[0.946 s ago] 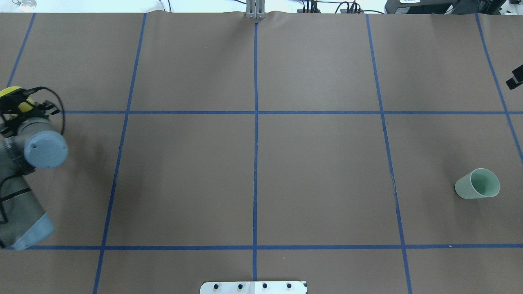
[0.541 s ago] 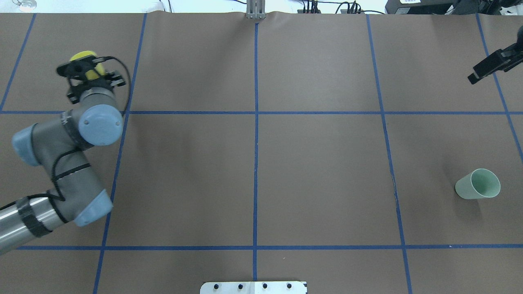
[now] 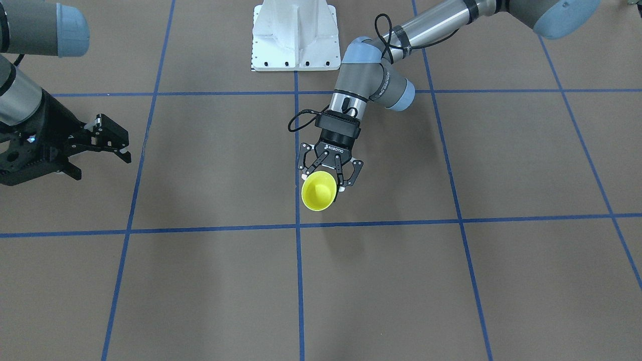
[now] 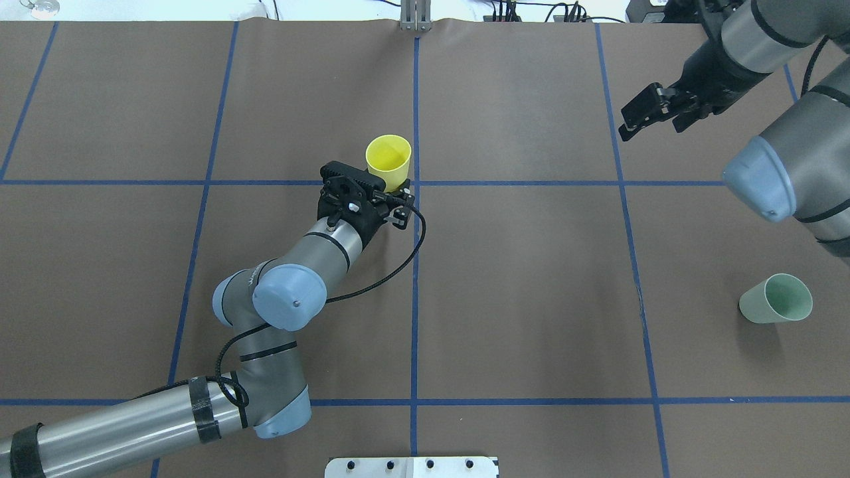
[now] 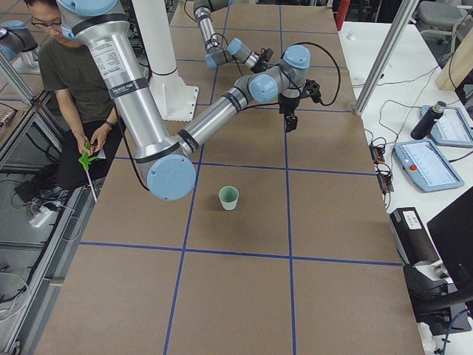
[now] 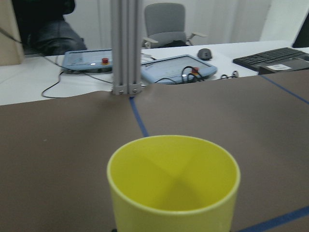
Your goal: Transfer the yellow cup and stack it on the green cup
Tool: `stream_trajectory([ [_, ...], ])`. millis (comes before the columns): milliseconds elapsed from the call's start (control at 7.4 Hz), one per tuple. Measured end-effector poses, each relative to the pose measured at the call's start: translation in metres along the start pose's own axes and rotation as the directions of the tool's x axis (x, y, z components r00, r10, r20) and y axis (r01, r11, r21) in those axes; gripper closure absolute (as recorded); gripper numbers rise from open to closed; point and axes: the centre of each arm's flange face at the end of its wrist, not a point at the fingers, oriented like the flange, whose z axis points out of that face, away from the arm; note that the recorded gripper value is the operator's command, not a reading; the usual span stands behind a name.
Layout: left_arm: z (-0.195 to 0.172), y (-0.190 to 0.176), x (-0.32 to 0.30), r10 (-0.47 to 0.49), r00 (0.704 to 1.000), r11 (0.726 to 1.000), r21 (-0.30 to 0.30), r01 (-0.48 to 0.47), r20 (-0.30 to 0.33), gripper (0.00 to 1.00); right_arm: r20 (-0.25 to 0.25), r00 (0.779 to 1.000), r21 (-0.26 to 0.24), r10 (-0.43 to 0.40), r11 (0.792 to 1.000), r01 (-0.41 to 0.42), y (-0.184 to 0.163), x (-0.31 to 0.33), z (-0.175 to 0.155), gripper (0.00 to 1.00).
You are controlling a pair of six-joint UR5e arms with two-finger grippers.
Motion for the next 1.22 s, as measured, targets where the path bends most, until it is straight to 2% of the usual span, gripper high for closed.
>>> stream_trajectory([
  [135,-0.003,0.014,-0.002,0.06,0.99,0.998,0.038,-0.055,-0.125,0.84,0.024,1.0,0.009,0.013,1.0,-0.013,0.0,-0.015,0.007,0.0],
  [270,-0.006,0.02,-0.002,0.103,0.974,0.994,0.068,-0.091,-0.203,0.84,0.042,0.999,0.012,0.017,1.0,-0.018,-0.002,-0.03,0.013,0.0],
  [405,-0.006,0.016,0.007,0.121,0.962,0.991,0.091,-0.102,-0.243,0.84,0.056,0.998,0.01,0.015,1.0,-0.015,-0.005,-0.047,0.018,0.0],
  [541,-0.002,0.007,0.021,0.127,0.956,0.989,0.107,-0.102,-0.263,0.89,0.067,0.998,0.006,0.008,1.0,-0.008,-0.009,-0.063,0.023,0.0],
  [676,0.004,0.001,0.033,0.134,0.953,0.988,0.113,-0.107,-0.27,0.89,0.074,0.997,0.002,0.003,1.0,-0.003,-0.012,-0.074,0.028,0.0],
  [946,0.007,0.0,0.043,0.195,0.942,0.978,0.123,-0.167,-0.274,0.86,0.105,0.994,0.005,0.023,1.0,-0.024,-0.02,-0.095,0.045,0.0],
  [1216,0.005,0.0,0.051,0.217,0.934,0.974,0.131,-0.186,-0.284,0.82,0.138,0.988,0.036,0.07,0.996,-0.076,-0.028,-0.132,0.071,0.0],
])
